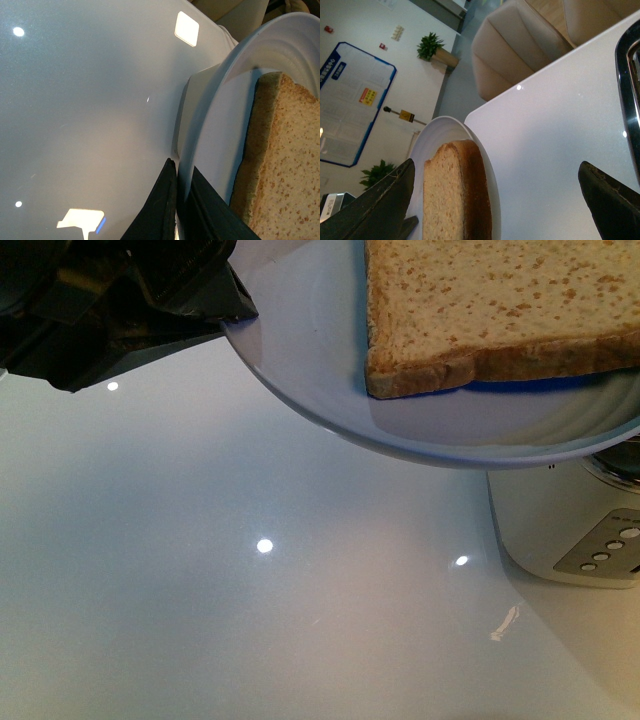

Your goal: Left arm holds plate, right arm toasts bread

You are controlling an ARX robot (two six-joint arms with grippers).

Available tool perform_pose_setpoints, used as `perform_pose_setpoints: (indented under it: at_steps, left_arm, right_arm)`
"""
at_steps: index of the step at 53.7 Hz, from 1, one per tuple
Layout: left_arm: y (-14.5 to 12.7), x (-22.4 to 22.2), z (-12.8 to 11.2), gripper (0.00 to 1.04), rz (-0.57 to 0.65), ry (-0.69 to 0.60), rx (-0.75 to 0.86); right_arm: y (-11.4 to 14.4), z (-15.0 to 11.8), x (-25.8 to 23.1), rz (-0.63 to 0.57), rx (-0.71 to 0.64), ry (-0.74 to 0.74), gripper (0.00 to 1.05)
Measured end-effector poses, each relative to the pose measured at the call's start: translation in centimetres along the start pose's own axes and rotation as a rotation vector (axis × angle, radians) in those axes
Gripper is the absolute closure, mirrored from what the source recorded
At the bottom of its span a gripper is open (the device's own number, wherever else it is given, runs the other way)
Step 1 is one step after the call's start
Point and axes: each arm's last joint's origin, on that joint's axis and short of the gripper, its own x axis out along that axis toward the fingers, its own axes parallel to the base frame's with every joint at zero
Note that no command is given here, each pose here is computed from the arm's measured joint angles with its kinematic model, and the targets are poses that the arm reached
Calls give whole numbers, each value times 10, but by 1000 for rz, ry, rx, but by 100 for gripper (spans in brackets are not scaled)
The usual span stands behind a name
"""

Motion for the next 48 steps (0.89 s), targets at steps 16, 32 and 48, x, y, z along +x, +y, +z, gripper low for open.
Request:
perform_pose_setpoints:
  at_steps: [16,32,48]
  left_arm:
    - [0,0,0,102,0,0,0]
    - [0,0,0,102,0,0,0]
    - [0,0,0,102,0,0,0]
  right_arm:
    - [-1,-20,5,35,60,88,9]
    - [3,-21,6,82,82,104,13]
    - [5,-25,7,92,86,126,27]
